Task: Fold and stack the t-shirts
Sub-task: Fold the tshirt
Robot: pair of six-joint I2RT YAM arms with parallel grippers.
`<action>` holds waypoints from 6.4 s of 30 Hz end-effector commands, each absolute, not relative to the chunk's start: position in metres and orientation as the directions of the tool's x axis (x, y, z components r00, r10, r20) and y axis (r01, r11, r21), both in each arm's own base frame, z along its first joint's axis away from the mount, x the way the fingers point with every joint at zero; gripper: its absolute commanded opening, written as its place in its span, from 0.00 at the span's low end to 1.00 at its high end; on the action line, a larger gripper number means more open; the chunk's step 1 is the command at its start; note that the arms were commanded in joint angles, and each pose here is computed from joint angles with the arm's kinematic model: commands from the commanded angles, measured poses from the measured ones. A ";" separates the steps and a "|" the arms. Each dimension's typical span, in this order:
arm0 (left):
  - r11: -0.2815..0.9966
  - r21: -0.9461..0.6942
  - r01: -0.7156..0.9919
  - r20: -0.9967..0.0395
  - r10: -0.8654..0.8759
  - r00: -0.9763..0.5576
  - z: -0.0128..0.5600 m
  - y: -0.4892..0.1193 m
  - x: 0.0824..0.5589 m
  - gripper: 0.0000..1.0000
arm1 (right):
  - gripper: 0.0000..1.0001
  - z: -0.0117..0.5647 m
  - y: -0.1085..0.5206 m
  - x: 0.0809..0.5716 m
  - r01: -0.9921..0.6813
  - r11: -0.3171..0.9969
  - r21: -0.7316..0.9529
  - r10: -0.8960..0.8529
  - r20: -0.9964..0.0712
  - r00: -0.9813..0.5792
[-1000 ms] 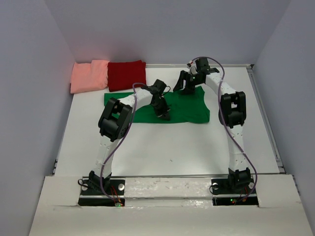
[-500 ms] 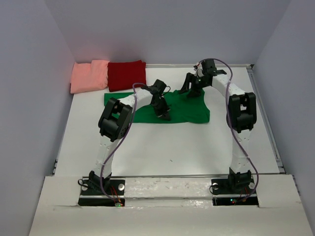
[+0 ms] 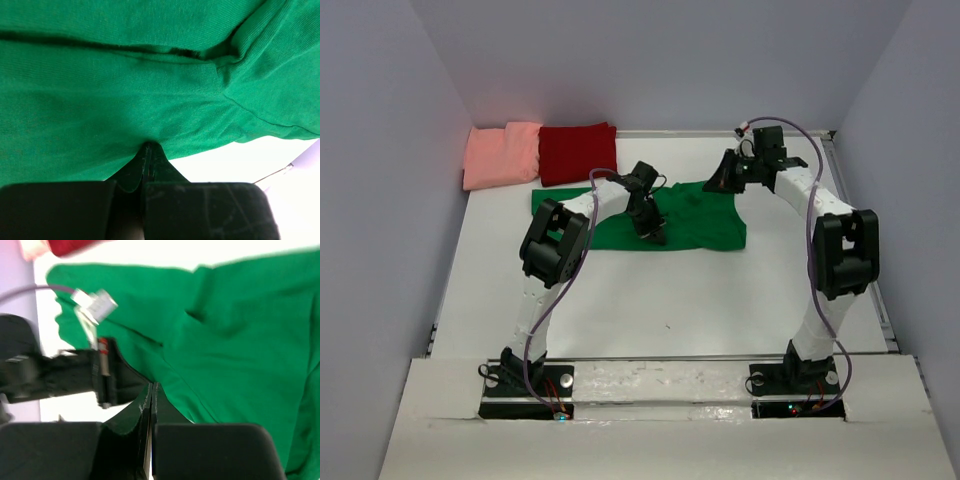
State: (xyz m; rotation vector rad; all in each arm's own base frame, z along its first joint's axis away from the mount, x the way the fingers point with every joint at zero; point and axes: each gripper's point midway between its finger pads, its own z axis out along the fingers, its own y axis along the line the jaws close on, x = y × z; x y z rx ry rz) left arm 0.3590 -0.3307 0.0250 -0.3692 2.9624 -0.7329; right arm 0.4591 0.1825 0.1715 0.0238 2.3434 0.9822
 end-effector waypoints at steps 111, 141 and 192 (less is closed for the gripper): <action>0.571 -0.619 0.539 -0.547 0.179 -0.818 0.060 -0.369 0.484 0.55 | 0.00 0.031 0.150 0.416 0.112 0.872 0.477 0.220 -0.176 -0.959; 0.406 -0.725 0.556 -0.544 0.156 -0.824 0.080 -0.395 0.481 0.34 | 0.00 0.026 0.147 0.410 0.123 0.880 0.459 0.219 -0.163 -0.962; 0.598 -0.590 0.542 -0.640 0.062 -0.766 0.104 -0.362 0.520 0.56 | 0.00 0.027 0.148 0.408 0.113 0.878 0.465 0.209 -0.161 -0.964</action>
